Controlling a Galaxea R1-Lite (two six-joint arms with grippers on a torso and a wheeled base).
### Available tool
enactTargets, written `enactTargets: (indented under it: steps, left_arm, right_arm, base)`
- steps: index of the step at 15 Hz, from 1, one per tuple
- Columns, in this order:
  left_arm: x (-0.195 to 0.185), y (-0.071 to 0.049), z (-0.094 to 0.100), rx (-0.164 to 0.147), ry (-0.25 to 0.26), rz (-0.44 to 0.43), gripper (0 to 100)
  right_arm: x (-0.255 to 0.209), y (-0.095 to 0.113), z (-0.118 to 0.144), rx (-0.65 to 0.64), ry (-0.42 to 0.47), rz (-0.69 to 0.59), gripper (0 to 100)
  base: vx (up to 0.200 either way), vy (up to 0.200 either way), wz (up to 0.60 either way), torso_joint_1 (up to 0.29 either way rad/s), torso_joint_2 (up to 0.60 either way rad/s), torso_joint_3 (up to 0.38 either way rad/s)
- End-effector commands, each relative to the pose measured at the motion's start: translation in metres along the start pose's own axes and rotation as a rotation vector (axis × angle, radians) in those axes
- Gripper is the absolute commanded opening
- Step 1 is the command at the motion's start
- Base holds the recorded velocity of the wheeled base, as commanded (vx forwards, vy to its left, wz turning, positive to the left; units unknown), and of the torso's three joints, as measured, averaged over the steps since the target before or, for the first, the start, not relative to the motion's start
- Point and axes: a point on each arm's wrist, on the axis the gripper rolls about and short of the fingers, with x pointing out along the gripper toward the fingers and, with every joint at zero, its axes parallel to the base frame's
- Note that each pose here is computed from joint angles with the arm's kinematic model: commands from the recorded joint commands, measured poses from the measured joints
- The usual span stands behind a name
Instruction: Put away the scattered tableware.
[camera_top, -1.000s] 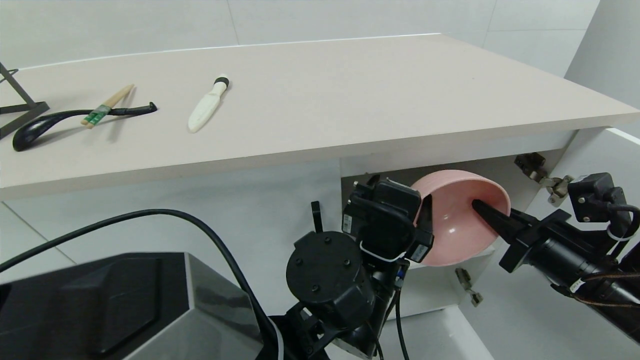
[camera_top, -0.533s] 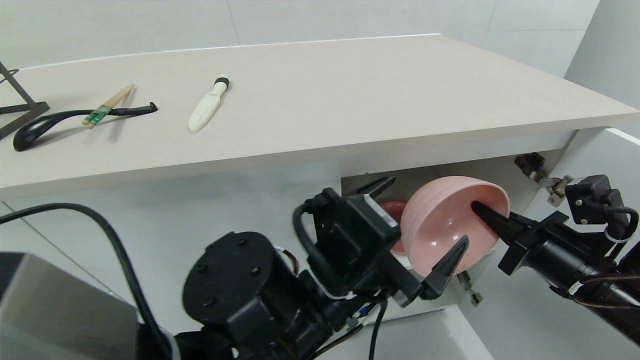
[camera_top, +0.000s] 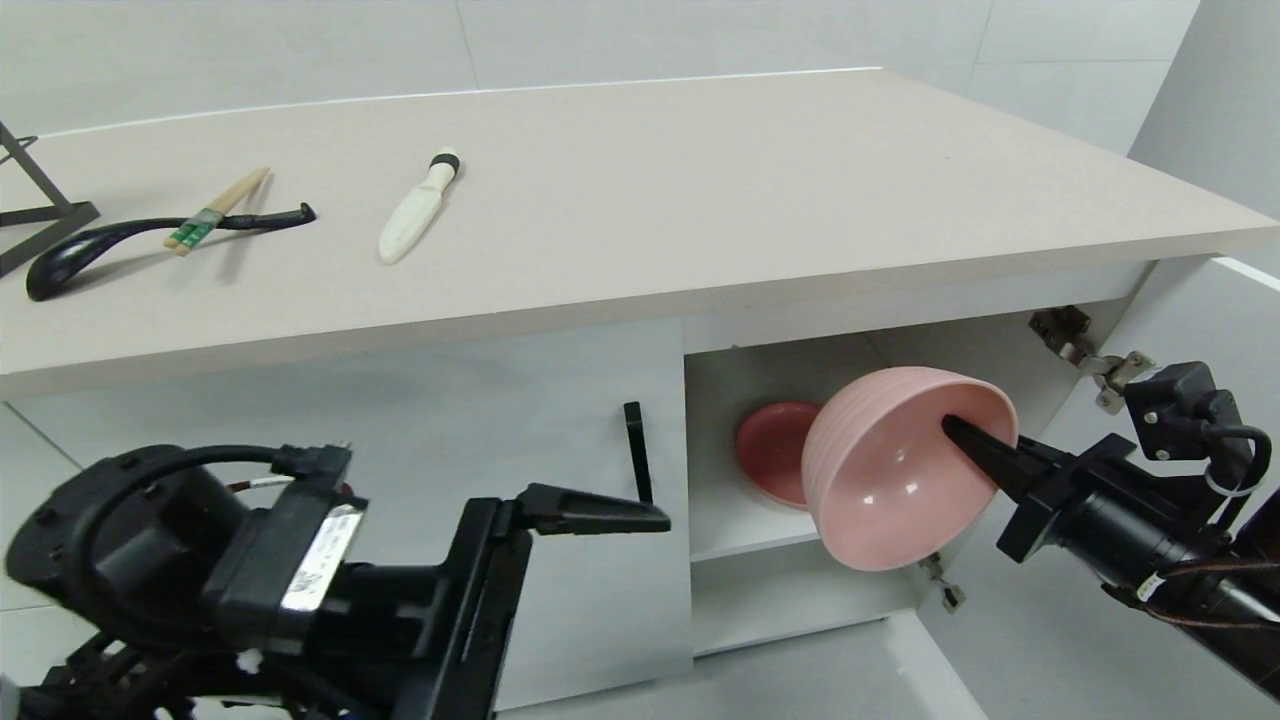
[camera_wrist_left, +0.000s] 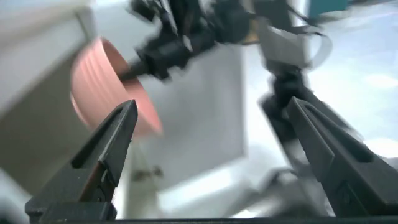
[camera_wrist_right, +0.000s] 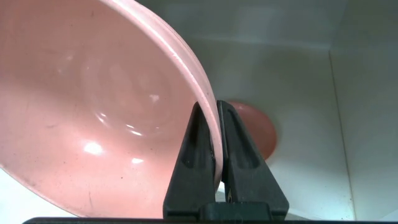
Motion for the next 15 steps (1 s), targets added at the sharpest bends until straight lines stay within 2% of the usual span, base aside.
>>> enactTargets:
  steps: [1, 2, 3, 4, 6, 7, 8, 9, 10, 11, 12, 14, 15]
  left_arm:
    - [-0.036, -0.024, 0.010, 0.019, 0.037, 0.108, 100]
    - [-0.040, -0.030, 0.013, 0.035, 0.039, 0.122, 100]
    - [-0.055, -0.046, 0.024, 0.075, 0.043, 0.197, 100]
    - [-0.064, -0.056, 0.031, 0.107, 0.045, 0.273, 100]
    - [-0.083, -0.077, 0.057, 0.219, 0.022, 0.574, 100]
    - [-0.089, -0.090, 0.069, 0.219, -0.020, 0.702, 100]
    - [-0.090, -0.096, 0.072, 0.201, -0.040, 0.742, 100]
    - [-0.096, -0.122, 0.077, 0.147, -0.062, 0.821, 100]
    - [-0.099, -0.133, 0.076, 0.124, -0.058, 0.873, 100]
    - [-0.105, -0.154, 0.069, 0.064, -0.018, 0.997, 100]
    - [-0.109, -0.169, 0.056, -0.005, 0.038, 1.112, 100]
    - [-0.119, -0.185, 0.032, -0.097, 0.150, 1.439, 100]
    - [-0.122, -0.192, 0.025, -0.118, 0.193, 1.541, 100]
  right_arm:
    - [0.000, 0.000, -0.004, 0.001, 0.017, 0.001, 0]
    - [-0.001, 0.000, -0.005, 0.002, 0.022, 0.001, 0]
    - [-0.001, 0.000, -0.008, 0.003, 0.036, 0.000, 0]
    - [0.000, 0.000, -0.010, 0.004, 0.046, 0.000, 0]
    - [0.000, 0.000, -0.018, 0.009, 0.085, -0.001, 0]
    - [0.000, -0.001, -0.022, 0.011, 0.100, -0.003, 0]
    - [0.001, -0.001, -0.022, 0.011, 0.103, -0.003, 0]
    - [0.001, -0.001, -0.024, 0.012, 0.111, -0.004, 0]
    - [0.001, -0.001, -0.025, 0.012, 0.114, -0.004, 0]
    - [0.000, -0.002, -0.027, 0.013, 0.124, -0.010, 0]
    - [-0.001, -0.003, -0.029, 0.014, 0.137, -0.014, 0]
    - [0.000, -0.011, -0.035, 0.015, 0.160, -0.046, 0]
    - [0.000, -0.013, -0.037, 0.021, 0.169, -0.059, 0]
  base:
    - [0.000, 0.000, 0.00, 0.000, 0.00, 0.000]
    - [0.000, 0.000, 0.00, 0.000, 0.00, 0.000]
    - [0.000, 0.000, 0.00, 0.000, 0.00, 0.000]
    - [0.000, 0.000, 0.00, 0.000, 0.00, 0.000]
    - [0.000, 0.000, 0.00, 0.000, 0.00, 0.000]
    - [0.000, 0.000, 0.00, 0.000, 0.00, 0.000]
    - [0.000, 0.000, 0.00, 0.000, 0.00, 0.000]
    - [0.000, 0.000, 0.00, 0.000, 0.00, 0.000]
    - [0.000, 0.000, 0.00, 0.000, 0.00, 0.000]
    - [0.000, 0.000, 0.00, 0.000, 0.00, 0.000]
    - [0.000, 0.000, 0.00, 0.000, 0.00, 0.000]
    - [0.000, 0.000, 0.00, 0.000, 0.00, 0.000]
    - [0.000, 0.000, 0.00, 0.000, 0.00, 0.000]
